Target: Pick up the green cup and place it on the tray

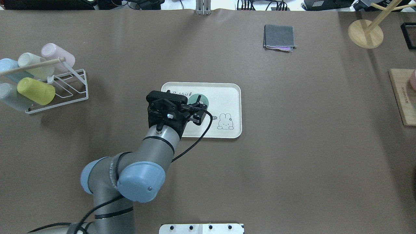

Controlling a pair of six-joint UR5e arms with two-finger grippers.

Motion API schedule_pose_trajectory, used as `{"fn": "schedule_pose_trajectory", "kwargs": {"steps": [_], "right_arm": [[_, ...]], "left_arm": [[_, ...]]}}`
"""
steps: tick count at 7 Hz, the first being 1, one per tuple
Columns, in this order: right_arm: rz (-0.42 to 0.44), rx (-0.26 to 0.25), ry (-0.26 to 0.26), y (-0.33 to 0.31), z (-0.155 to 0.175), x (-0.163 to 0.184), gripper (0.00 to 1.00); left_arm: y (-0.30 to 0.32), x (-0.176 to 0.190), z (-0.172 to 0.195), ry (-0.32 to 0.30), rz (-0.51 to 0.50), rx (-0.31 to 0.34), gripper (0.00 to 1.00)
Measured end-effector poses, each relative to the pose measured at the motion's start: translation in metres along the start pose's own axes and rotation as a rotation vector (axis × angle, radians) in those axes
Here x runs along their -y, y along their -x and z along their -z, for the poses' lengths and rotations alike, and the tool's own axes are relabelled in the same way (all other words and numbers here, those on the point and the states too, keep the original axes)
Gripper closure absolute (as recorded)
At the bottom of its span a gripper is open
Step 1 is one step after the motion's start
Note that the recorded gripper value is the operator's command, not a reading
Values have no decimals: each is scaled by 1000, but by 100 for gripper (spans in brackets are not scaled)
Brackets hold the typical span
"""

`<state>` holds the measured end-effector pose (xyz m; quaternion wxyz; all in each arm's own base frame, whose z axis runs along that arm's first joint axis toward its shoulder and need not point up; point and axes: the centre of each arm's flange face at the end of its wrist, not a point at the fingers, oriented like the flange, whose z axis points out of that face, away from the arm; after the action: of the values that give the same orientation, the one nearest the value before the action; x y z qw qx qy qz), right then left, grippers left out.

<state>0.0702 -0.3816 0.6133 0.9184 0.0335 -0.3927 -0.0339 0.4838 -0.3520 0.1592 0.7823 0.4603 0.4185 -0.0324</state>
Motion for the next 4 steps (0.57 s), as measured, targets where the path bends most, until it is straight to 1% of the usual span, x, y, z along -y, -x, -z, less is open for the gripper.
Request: {"fn": "schedule_pose_trajectory", "kwargs": {"steps": [2, 3, 4], "right_arm": [[-2, -1, -3, 1, 1, 3, 0], [-2, -1, -4, 2, 2, 4, 0], [-2, -2, -5, 2, 3, 5, 0]], "left_arm": [[38, 32, -4, 171, -43, 3, 2], [63, 46, -11, 249, -75, 27, 2], [88, 55, -18, 306, -110, 63, 2]]}}
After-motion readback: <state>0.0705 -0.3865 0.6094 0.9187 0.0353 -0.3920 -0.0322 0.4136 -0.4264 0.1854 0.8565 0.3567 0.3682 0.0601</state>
